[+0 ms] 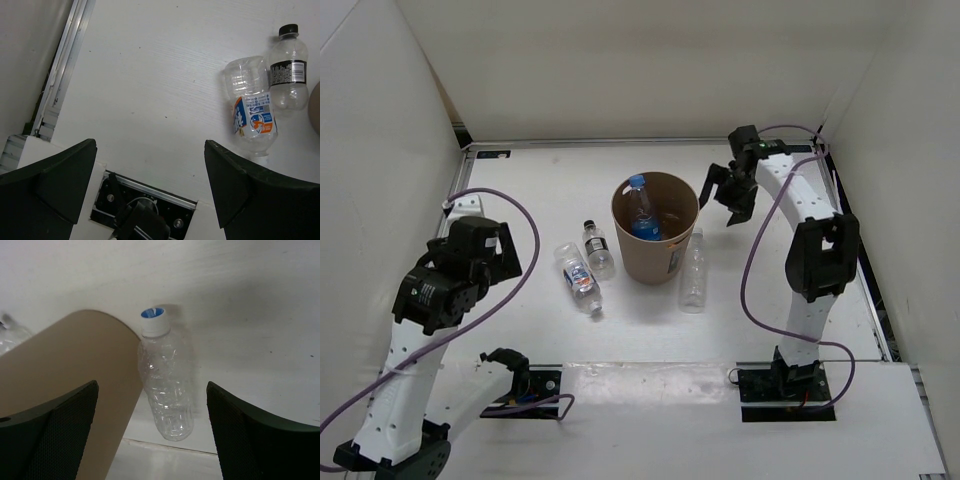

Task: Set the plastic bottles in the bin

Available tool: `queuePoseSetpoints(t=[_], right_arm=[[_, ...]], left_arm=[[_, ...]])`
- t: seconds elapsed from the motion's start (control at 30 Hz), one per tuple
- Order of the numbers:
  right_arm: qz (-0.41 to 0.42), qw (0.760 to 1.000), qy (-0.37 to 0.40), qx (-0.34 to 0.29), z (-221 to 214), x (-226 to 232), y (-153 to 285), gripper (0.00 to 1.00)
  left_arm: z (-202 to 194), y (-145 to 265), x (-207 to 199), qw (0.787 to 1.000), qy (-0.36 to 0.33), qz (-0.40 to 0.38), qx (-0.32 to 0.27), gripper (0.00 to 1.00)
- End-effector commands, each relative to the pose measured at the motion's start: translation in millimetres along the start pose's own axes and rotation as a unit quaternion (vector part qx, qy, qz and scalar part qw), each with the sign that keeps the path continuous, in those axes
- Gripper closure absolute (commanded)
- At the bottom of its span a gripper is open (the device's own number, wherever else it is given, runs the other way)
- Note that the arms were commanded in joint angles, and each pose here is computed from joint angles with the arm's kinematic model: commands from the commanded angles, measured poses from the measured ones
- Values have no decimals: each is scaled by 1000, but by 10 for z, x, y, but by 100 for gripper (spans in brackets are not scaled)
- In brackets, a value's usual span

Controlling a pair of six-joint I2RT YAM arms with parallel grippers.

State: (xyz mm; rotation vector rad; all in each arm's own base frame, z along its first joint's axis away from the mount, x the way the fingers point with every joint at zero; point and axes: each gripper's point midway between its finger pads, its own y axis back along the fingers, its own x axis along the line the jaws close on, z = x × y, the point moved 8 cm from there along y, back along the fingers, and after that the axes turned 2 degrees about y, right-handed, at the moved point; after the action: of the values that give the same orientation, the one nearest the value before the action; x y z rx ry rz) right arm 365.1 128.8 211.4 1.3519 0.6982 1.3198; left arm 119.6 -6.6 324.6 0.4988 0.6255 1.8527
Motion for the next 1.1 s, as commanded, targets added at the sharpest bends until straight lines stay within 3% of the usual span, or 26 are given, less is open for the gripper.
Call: queuePoseSetpoints(t=[0.0,0.8,1.0,1.07], right_arm=[[7,1000,20,12,-98,1,-58,10],[-50,979,47,192,-660,-58,-780,11],[-57,975,47,212,-756,-95,-896,23],[-46,975,43,215,-763,-130,-877,31]], left_arm=[[-4,-37,-19,999,-29,-2,14,0],[-170,-60,-58,998,-34,-28,50,0],[-209,-101,-86,997,-39,-31,59,0],[-222,-121,-108,997,-38,-37,62,0]])
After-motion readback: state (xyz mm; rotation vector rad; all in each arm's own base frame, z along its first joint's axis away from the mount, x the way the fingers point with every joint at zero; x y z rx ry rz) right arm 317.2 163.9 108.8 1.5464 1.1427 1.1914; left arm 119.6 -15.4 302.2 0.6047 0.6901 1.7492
